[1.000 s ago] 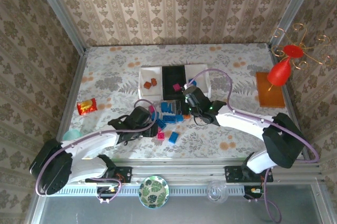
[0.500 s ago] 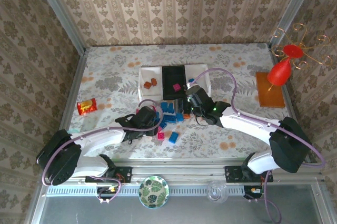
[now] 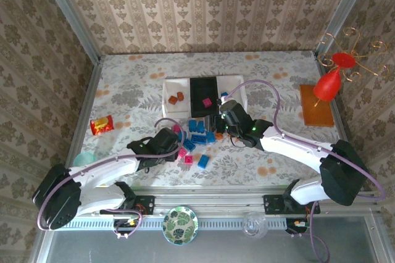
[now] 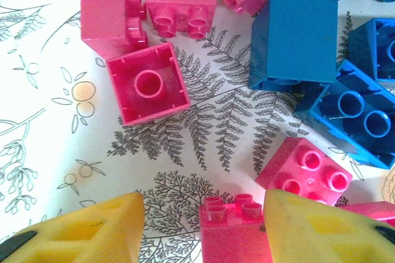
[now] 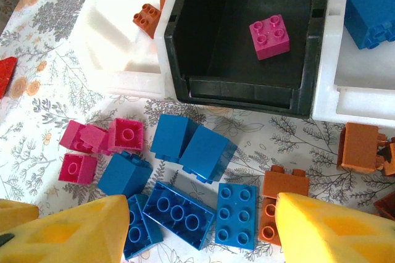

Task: Sort the legos into containers by color
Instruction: Pick up the lego from the middle-left of the table.

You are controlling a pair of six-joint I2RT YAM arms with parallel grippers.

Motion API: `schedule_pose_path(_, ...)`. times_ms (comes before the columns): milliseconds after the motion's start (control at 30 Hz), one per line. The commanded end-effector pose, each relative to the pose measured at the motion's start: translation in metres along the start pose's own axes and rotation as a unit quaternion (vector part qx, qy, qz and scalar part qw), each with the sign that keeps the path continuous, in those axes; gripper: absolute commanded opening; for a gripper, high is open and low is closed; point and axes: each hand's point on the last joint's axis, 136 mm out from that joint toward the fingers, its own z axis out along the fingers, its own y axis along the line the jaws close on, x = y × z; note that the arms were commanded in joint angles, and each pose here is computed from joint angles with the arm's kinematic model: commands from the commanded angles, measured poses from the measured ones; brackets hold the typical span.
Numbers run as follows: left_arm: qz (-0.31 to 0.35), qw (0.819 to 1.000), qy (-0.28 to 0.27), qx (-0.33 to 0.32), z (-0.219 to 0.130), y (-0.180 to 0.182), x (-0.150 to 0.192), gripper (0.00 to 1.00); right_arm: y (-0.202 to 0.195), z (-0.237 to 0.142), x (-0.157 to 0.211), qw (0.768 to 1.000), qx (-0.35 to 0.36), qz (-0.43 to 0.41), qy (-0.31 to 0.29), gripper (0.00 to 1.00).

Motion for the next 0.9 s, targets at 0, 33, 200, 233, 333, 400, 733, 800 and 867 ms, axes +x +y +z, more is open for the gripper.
schedule_pose_path(0,0.001,1.0,0.009,-0.017,0.0,0.009,0.01,0.56,-0.004,-0.004,-0.004,1.0,0.009,0.01,-0.013,0.66)
schedule_pose_path(33,0.0,1.0,0.012,-0.011,0.001,0.007,0.012,0.56,-0.004,-0.004,-0.004,1.0,0.008,0.01,-0.014,0.66)
schedule_pose_path(200,0.001,1.0,0.029,0.012,0.012,-0.004,0.018,0.62,-0.006,-0.005,-0.003,1.0,0.011,0.01,-0.013,0.66)
schedule_pose_path(233,0.002,0.999,0.033,0.009,0.014,-0.003,0.02,0.62,-0.005,-0.005,-0.003,1.0,0.011,0.01,-0.014,0.66)
schedule_pose_path(333,0.003,0.999,0.037,0.009,0.019,-0.004,0.022,0.59,-0.006,-0.007,-0.005,1.0,0.013,0.01,-0.019,0.66)
schedule_pose_path(400,0.004,0.999,0.039,0.012,0.022,-0.006,0.023,0.56,-0.007,-0.008,-0.005,1.0,0.015,0.008,-0.019,0.66)
schedule_pose_path(733,0.007,0.999,0.053,0.0,0.032,-0.004,0.03,0.51,-0.009,-0.005,-0.004,1.0,0.019,0.009,-0.017,0.66)
schedule_pose_path(800,0.007,0.998,0.057,-0.001,0.032,-0.004,0.031,0.51,-0.009,-0.005,-0.004,1.0,0.019,0.009,-0.017,0.66)
schedule_pose_path(867,0.007,0.998,0.057,-0.003,0.031,-0.003,0.031,0.45,-0.009,-0.005,-0.004,1.0,0.02,0.008,-0.016,0.66)
